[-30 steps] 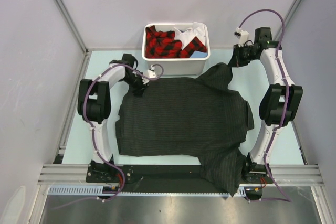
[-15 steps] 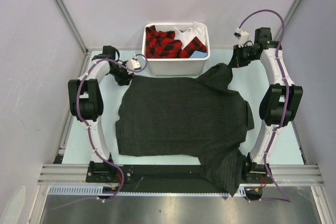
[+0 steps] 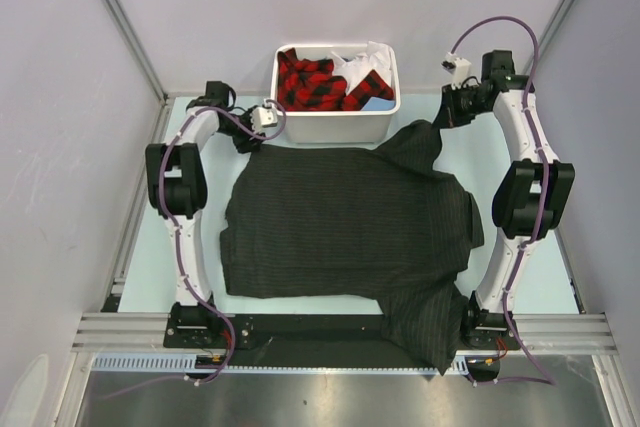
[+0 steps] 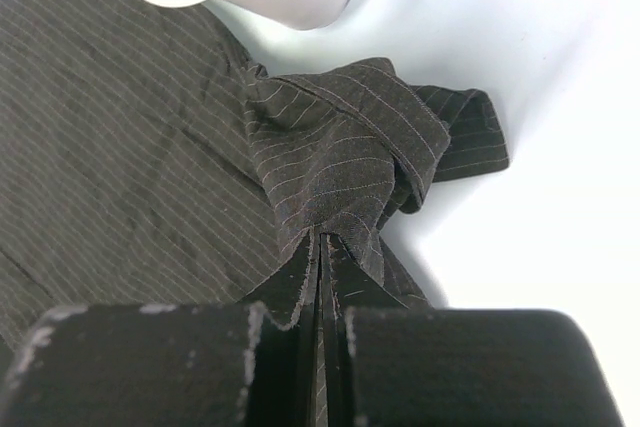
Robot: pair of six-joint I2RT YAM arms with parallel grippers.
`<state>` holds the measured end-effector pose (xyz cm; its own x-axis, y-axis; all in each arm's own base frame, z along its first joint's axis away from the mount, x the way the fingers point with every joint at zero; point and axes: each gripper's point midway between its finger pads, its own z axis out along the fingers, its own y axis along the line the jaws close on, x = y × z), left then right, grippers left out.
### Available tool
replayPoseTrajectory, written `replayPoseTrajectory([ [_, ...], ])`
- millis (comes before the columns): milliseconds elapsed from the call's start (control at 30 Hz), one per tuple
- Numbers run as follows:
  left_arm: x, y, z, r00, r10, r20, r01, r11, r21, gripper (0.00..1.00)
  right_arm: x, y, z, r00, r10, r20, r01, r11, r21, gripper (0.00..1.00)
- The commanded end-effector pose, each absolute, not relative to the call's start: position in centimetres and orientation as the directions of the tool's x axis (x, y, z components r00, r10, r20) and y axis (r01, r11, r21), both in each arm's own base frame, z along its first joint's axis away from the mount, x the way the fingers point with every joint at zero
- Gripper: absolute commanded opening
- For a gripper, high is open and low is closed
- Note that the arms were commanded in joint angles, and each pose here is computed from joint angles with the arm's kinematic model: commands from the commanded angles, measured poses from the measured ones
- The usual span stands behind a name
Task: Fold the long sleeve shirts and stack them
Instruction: Fold the shirt
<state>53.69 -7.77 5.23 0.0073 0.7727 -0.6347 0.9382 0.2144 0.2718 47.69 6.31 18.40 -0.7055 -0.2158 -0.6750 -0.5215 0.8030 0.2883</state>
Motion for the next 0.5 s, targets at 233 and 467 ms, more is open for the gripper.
replayPoseTrajectory([
  [233,56.0,-8.9,5.3,0.124,0.758,-0.640,0.931,0.134,0.339,0.57,48.4,6.5,18.8,-0.688,-0.249,-0.682,-0.537,0.806,0.247,0.00],
  [467,54.5,-9.2,5.2,0.156,0.772,-0.617,0.946,0.062,0.318,0.32,48.3,6.7,19.2,-0.685,-0.250,-0.684,-0.540,0.804,0.248,0.00],
])
